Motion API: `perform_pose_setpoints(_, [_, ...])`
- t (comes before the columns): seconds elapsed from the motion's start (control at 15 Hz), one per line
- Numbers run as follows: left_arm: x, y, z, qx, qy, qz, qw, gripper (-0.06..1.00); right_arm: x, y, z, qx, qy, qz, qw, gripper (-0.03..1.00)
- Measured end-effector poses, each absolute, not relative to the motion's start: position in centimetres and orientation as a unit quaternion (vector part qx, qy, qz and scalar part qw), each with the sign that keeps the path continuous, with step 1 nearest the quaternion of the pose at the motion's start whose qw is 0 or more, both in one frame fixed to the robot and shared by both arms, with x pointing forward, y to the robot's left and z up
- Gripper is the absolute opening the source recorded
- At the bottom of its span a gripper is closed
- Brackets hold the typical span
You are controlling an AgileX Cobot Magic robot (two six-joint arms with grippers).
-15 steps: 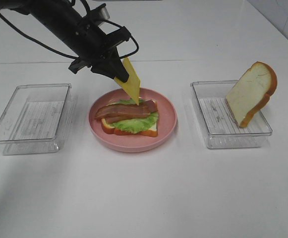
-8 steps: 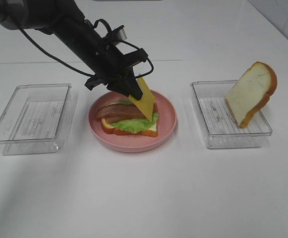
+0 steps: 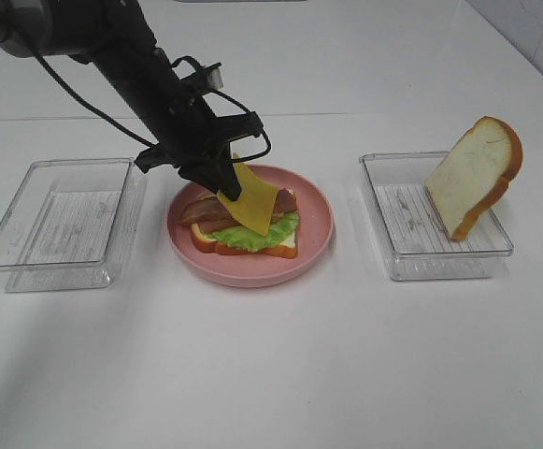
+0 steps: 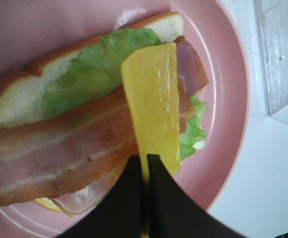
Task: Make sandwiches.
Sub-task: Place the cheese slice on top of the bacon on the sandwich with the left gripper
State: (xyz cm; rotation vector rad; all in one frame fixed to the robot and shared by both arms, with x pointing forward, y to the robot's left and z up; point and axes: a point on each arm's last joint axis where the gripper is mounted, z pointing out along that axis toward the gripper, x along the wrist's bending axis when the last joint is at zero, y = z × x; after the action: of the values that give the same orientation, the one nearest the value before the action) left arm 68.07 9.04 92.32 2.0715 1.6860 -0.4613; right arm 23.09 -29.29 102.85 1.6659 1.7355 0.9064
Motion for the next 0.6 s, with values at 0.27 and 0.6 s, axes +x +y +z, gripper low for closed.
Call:
perform_pose_setpoints(0.27, [68.09,9.18,91.06,0.751,0.608,-0.166,0.197,0.0,23.09,-29.29,102.85,0.622,0.648,0.338,0.282,0.92])
perform_pose_setpoints(0.6, [68.09,9.18,91.06,0.75,0.609,-0.166,0.196,0.26,23.09,-29.29,102.85,0.622,0.648,0.338,0.282,0.92])
